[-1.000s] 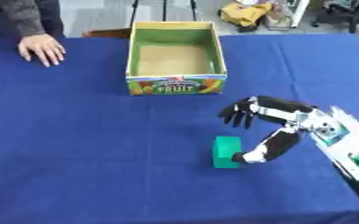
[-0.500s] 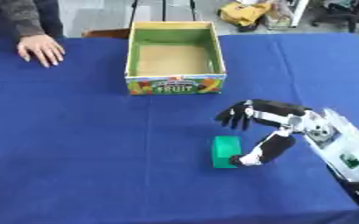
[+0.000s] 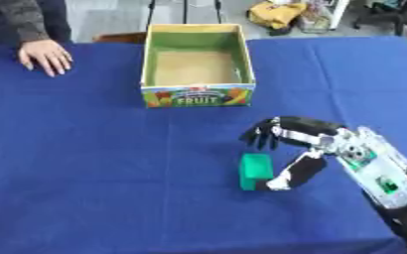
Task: Pick up objects on the table and place them in the box.
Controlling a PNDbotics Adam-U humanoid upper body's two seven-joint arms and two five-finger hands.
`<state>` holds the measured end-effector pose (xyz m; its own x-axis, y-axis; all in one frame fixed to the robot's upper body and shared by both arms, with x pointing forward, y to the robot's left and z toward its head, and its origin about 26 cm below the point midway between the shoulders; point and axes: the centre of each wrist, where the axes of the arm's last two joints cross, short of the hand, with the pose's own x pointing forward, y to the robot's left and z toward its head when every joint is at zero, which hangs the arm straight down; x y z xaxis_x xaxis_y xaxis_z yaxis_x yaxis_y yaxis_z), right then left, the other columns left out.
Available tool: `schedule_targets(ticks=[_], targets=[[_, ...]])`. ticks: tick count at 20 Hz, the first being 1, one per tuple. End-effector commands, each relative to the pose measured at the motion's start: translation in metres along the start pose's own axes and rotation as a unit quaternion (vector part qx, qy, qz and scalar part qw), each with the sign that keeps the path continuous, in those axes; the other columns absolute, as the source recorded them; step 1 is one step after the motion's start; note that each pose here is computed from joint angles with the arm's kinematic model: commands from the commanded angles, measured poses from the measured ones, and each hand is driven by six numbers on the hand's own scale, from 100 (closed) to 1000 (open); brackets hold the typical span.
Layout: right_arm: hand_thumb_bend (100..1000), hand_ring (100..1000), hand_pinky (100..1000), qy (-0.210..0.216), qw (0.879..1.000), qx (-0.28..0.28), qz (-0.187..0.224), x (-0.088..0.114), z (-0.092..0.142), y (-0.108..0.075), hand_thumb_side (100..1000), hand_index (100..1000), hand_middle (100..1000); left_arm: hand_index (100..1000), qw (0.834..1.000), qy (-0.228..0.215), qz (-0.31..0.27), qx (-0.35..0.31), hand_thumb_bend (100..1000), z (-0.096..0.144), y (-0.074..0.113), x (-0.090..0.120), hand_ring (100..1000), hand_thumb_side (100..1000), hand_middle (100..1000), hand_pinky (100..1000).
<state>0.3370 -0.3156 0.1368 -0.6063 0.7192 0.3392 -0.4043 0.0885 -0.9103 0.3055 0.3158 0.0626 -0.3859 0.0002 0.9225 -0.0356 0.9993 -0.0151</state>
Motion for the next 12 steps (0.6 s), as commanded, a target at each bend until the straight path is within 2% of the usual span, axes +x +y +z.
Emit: schedule_targets(ticks=[1,12], targets=[[493,696,604,0.004,1.0,-0.001,0.019,0.0005,0.003,-0.0076,335,894,724,747,1.0,-0.011,-0.008,-0.007,577,-0.0049,0.0023,0.0073,890,720,760,669],[471,679,597,0.022,0.999,0.005,0.043,-0.0019,0.001,-0.0027,307,878,703,747,1.0,-0.011,-0.007,-0.007,577,-0.0046,0.0019,0.007,889,720,760,669]])
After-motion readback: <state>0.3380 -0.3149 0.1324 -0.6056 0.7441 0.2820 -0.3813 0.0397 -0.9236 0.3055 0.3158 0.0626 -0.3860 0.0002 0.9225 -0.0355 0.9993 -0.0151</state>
